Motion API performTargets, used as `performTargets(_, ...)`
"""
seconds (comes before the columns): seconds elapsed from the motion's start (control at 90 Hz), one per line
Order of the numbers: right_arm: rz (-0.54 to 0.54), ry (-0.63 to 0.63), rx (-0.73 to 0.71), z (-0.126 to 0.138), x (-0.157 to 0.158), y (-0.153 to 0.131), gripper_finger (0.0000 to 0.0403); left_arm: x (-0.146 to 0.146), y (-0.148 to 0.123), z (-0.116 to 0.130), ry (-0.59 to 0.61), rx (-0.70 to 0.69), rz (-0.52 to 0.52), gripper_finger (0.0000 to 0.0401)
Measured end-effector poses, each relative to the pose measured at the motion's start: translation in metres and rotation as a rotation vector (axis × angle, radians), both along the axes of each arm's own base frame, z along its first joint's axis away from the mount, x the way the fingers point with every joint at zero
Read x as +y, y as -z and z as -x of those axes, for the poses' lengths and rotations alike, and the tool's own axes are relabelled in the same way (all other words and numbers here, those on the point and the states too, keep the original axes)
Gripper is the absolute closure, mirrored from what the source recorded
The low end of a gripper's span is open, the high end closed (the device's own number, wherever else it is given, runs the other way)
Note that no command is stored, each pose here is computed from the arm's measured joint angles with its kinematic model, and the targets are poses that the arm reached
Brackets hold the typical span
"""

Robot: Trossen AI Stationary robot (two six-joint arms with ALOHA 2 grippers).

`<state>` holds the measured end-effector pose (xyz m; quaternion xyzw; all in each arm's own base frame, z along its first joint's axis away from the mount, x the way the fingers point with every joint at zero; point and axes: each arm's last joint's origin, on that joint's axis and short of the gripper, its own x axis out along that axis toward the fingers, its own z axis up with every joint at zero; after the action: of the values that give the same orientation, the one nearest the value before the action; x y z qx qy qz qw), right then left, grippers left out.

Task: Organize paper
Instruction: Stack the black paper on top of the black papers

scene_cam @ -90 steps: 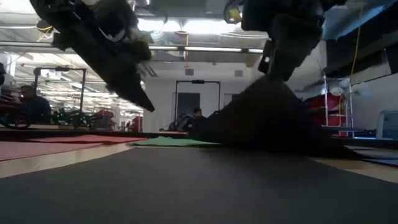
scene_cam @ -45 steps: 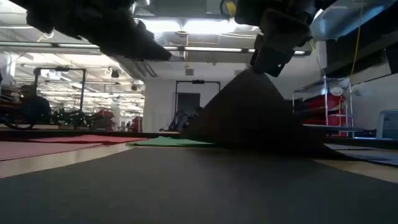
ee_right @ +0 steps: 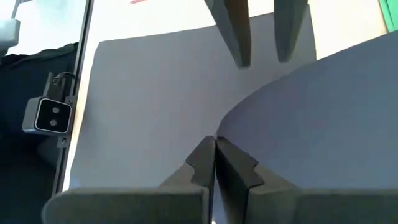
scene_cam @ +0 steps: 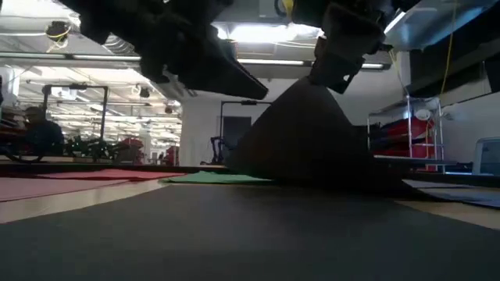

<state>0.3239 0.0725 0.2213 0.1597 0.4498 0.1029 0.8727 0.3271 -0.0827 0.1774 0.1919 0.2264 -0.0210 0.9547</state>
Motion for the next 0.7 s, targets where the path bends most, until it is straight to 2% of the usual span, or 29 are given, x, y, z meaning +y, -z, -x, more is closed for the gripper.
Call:
performTargets(0.389, -0.002, 0.0, -0.011, -0.001, 0.0, -0.001, 0.0403, 0.008, 0.002, -0.008, -0.03, 0.04, -0.003, 0.0298)
performTargets(0.544, -0.005, 0.0, -0.021, -0.002, 0.0, -0.001, 0.0403, 0.012, 0.003, -0.008, -0.043, 0.048, -0.002, 0.0319)
performTargets(0.7, -0.006, -0.001, -0.035, -0.003, 0.001, -0.002, 0.0403, 0.009, 0.004, -0.007, -0.029, 0.057, -0.017, 0.0358)
